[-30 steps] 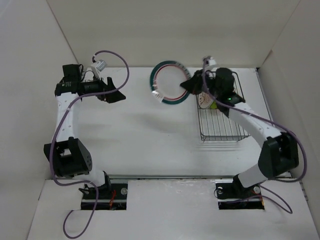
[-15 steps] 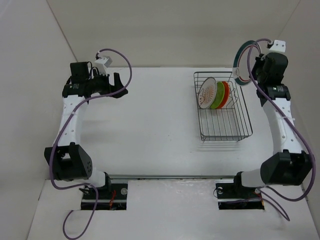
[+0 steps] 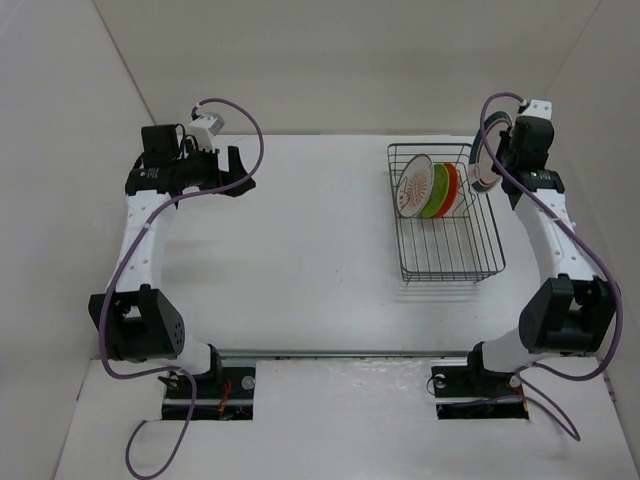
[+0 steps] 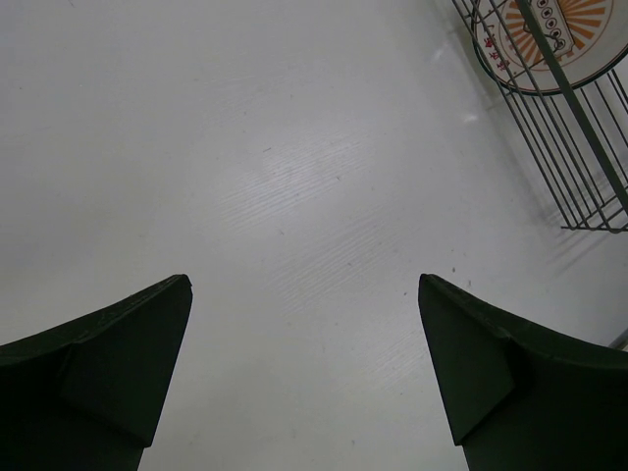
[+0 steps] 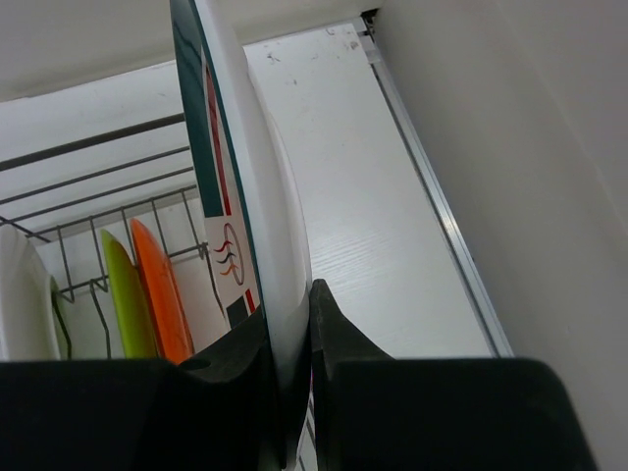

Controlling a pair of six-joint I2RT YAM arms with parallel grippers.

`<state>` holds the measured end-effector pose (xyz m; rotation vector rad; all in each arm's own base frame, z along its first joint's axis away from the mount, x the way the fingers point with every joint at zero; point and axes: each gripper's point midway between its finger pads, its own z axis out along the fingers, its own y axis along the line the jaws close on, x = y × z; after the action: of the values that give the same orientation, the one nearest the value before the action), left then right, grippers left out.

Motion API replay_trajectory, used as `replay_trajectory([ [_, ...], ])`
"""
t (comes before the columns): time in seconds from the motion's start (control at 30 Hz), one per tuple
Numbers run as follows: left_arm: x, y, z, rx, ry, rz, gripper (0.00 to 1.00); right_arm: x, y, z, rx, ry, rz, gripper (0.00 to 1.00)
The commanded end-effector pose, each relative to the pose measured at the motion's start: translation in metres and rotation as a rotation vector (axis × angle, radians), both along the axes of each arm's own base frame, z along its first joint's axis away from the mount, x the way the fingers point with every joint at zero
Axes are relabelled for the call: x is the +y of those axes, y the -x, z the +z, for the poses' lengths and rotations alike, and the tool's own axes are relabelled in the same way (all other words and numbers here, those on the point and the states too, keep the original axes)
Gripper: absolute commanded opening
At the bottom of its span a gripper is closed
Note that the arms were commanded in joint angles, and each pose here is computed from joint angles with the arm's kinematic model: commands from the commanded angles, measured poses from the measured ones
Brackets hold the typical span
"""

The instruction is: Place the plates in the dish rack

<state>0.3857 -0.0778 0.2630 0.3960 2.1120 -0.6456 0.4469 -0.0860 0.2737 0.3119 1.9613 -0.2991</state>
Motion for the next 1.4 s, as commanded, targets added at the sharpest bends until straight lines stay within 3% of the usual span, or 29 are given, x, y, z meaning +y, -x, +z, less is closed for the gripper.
replay_trajectory([
  [0.0,-0.004,0.0,0.005,-0.021,0.008,-0.013,1.0,-0.009,-0.005,0.021,-0.089,0.029,-0.048,0.0],
  [0.8,-0.004,0.004,0.003,-0.029,-0.003,-0.034,1.0,0.002,-0.015,-0.01,-0.004,0.056,0.037,0.0],
  [1.1,-0.004,0.006,0.005,-0.029,-0.003,-0.034,1.0,0.014,-0.021,-0.044,0.105,0.087,0.061,0.0],
  [1.17,-0.004,0.006,0.005,-0.034,-0.009,-0.038,1.0,0.014,-0.024,-0.044,0.105,0.087,0.061,0.04],
  [1.37,-0.004,0.006,0.005,-0.034,-0.009,-0.038,1.0,0.017,-0.024,-0.044,0.105,0.091,0.062,0.41],
])
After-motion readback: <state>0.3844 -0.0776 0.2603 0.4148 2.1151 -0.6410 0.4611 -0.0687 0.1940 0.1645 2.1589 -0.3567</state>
